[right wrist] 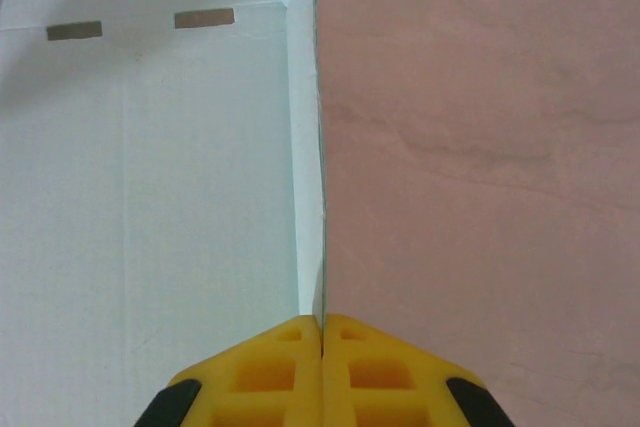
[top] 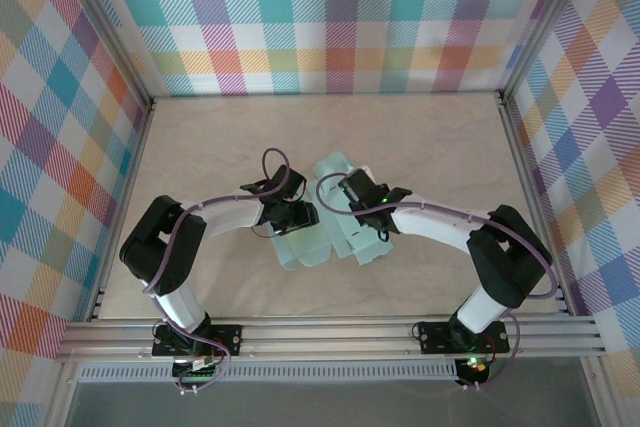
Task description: Fold the paper box
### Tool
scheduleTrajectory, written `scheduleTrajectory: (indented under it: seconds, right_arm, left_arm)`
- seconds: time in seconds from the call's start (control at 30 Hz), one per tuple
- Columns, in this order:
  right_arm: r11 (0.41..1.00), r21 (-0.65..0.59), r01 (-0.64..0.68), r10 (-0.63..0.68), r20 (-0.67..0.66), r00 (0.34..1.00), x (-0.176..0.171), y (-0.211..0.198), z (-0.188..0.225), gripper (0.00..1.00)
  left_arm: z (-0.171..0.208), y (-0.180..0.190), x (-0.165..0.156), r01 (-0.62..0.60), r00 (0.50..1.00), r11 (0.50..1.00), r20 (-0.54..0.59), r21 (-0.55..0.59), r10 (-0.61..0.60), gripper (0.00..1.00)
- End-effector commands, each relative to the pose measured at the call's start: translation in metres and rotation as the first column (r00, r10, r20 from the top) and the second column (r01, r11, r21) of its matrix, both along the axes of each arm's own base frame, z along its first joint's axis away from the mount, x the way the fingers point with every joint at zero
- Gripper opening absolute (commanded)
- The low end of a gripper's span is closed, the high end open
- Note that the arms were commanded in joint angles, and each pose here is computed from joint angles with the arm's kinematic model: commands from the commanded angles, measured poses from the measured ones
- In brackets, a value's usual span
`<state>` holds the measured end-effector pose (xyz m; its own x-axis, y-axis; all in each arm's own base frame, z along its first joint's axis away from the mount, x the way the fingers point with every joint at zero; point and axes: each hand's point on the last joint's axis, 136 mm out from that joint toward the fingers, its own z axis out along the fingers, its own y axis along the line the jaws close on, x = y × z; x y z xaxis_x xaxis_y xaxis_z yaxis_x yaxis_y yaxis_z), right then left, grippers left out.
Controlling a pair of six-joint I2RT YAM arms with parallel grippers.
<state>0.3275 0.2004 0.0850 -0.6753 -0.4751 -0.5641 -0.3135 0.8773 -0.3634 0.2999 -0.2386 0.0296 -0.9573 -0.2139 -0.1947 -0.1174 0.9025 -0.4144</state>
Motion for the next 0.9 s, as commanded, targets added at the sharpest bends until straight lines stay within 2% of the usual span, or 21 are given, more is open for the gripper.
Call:
scheduleTrajectory:
  seconds: [0.0, 0.23, 0.43, 0.5, 0.63, 0.77, 0.87]
  right_arm:
    - [0.981, -0.176, 0.079, -0.05, 0.165, 0.985, 0.013, -0.011, 0.016, 0.0]
    - [0.941, -0.334, 0.064, 0.005, 0.203, 0.979, 0.008, 0.01, 0.005, 0.0]
    - [0.939, -0.334, 0.081, -0.02, 0.183, 0.983, 0.005, 0.019, -0.015, 0.0]
    - [0.952, -0.294, 0.082, -0.032, 0.171, 0.985, 0.004, 0.018, -0.018, 0.0]
    - [0.994, -0.102, 0.045, -0.035, 0.099, 0.995, 0.0, 0.017, -0.018, 0.0]
    - [0.998, 0.056, 0.021, -0.023, 0.032, 0.999, 0.001, 0.014, -0.016, 0.0]
    - [0.994, 0.108, 0.004, -0.003, -0.011, 1.0, 0.002, 0.012, -0.018, 0.0]
  left_arm:
    - [-0.025, 0.013, -0.017, -0.013, 0.996, 0.998, -0.091, 0.06, 0.018, 0.55]
    - [-0.026, 0.016, -0.017, -0.034, 0.995, 0.998, -0.097, 0.044, 0.038, 0.56]
    - [-0.026, 0.016, -0.017, -0.048, 0.993, 0.999, -0.104, 0.026, 0.05, 0.56]
    - [-0.026, 0.017, -0.018, -0.051, 0.993, 0.998, -0.103, 0.026, 0.054, 0.56]
    - [-0.027, 0.019, -0.018, -0.055, 0.993, 0.998, -0.107, 0.024, 0.058, 0.56]
    - [-0.026, 0.019, -0.018, -0.055, 0.993, 0.998, -0.107, 0.023, 0.057, 0.56]
    - [-0.026, 0.019, -0.018, -0.052, 0.993, 0.998, -0.106, 0.021, 0.054, 0.56]
